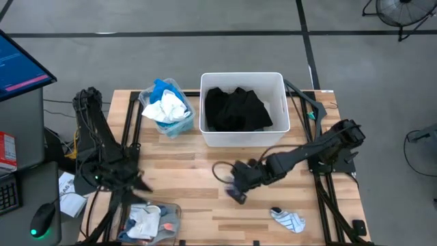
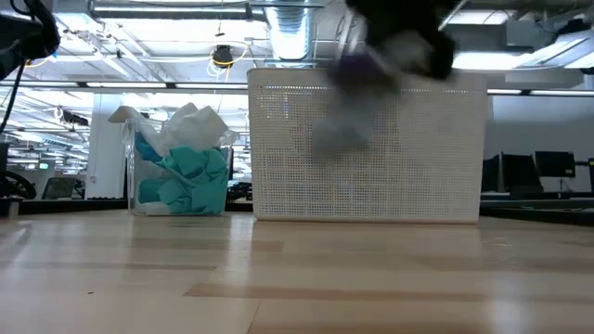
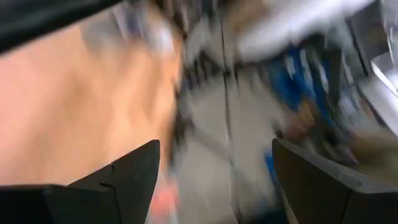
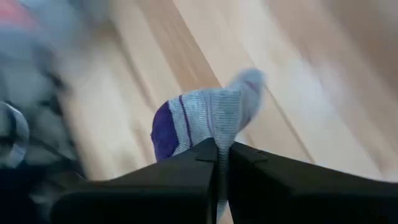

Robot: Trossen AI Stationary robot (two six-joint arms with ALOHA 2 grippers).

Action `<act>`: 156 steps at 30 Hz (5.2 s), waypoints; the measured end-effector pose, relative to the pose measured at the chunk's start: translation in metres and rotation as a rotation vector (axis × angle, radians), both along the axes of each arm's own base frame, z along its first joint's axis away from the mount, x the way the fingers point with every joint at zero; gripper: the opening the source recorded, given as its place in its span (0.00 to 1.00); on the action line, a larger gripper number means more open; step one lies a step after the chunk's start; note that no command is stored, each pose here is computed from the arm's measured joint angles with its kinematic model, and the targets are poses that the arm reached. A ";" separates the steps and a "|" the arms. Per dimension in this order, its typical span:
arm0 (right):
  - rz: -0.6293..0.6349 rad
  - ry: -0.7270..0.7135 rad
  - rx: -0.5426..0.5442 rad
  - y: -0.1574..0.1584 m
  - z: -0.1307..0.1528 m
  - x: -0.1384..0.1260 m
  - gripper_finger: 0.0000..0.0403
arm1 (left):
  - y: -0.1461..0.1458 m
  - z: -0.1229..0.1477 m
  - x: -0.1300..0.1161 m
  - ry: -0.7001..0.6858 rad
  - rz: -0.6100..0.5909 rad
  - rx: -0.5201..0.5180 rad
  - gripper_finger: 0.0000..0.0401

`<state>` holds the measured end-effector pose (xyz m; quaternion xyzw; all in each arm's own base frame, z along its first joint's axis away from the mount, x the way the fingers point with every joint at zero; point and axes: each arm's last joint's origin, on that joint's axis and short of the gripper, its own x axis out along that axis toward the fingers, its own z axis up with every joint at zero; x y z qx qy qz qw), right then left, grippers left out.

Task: Pick & Place Cloths
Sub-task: Put the gray sock into the transparent bin, then put the white sock into the transparent bin

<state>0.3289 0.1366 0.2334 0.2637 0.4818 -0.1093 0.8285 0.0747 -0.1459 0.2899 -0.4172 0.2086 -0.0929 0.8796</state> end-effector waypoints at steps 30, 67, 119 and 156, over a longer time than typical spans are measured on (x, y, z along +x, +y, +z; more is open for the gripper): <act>0.100 -0.455 -0.036 0.015 0.067 0.097 0.00 | 0.034 -0.012 0.121 -0.163 0.021 0.499 0.72; 0.351 -0.548 0.131 0.029 0.131 0.053 0.16 | 0.017 0.014 0.102 -0.210 -0.401 0.026 0.00; 0.116 0.060 -0.170 0.060 0.094 -0.035 0.63 | -0.040 -0.074 0.042 0.564 -0.451 0.279 0.47; 0.087 0.665 0.047 0.111 -0.103 -0.118 0.66 | 0.030 0.024 0.016 -0.072 -0.053 -0.047 0.57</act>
